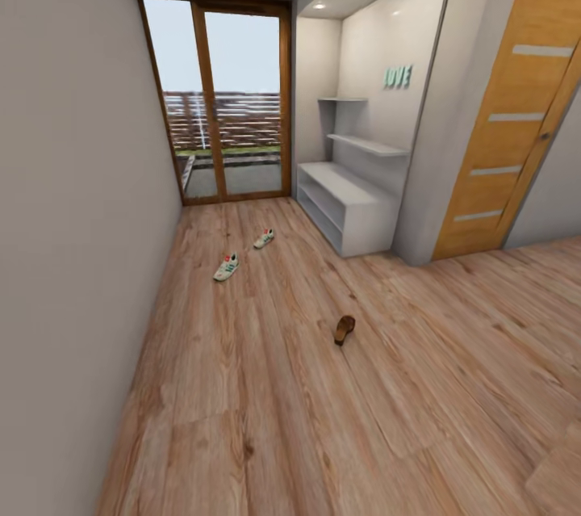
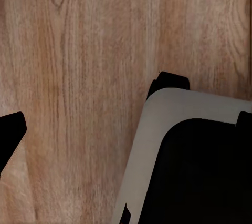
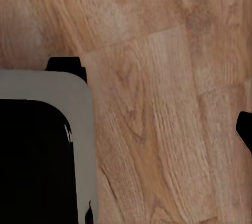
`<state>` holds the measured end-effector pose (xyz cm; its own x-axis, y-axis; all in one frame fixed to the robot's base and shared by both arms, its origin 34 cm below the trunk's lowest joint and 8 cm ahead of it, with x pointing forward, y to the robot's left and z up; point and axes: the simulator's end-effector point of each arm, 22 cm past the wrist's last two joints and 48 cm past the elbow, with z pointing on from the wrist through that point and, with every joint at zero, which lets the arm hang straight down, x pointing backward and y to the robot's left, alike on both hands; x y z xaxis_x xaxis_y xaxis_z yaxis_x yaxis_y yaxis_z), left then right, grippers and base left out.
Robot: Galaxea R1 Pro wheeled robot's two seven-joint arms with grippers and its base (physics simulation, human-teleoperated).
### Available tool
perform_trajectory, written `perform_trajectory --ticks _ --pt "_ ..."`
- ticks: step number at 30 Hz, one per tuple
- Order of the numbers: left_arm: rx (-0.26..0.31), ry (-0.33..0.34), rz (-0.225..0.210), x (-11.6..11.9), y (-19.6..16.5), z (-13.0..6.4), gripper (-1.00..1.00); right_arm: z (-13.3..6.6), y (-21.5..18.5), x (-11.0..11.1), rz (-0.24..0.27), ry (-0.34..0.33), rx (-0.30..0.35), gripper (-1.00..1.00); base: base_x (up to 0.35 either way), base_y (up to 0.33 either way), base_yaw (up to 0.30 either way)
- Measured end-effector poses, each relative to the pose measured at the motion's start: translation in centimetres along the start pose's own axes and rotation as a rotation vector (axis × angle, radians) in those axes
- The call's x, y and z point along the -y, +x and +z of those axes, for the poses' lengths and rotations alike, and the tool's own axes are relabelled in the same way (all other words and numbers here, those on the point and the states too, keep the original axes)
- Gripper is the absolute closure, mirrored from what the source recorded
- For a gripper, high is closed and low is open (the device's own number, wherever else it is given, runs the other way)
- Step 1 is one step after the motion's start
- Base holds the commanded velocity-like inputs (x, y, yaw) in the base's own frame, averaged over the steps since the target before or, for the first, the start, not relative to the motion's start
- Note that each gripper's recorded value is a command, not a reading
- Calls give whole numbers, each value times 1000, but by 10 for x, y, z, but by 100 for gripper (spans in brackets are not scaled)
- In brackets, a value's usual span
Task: Pick up the two gym shoes and the two sandals from the corridor floor and place them onto the hallstand (shoe rack) in the corridor, making sure they are on the rack and not on the floor. Arrange them so the two gym shoes are next to each other and the two sandals are next to each other.
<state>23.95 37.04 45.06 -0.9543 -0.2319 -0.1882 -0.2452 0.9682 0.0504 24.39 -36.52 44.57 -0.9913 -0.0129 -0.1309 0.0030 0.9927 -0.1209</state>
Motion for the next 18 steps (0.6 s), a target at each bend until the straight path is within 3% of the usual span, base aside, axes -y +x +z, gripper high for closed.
perform_trajectory --ticks 6,13,14,18 --pt "36 7 3 4 -18 1 -100 0 -23 1 -1 0 51 -100 297 0 0" --pt "157 18 15 10 -73 -4 -100 -9 -102 1 -6 2 216 -100 114 0 0" --pt "157 18 15 10 -74 -4 -100 -9 -102 1 -6 2 216 -100 52 0 0" --pt "246 25 23 14 -111 -10 -100 -19 -153 1 -5 4 315 -100 31 0 0"
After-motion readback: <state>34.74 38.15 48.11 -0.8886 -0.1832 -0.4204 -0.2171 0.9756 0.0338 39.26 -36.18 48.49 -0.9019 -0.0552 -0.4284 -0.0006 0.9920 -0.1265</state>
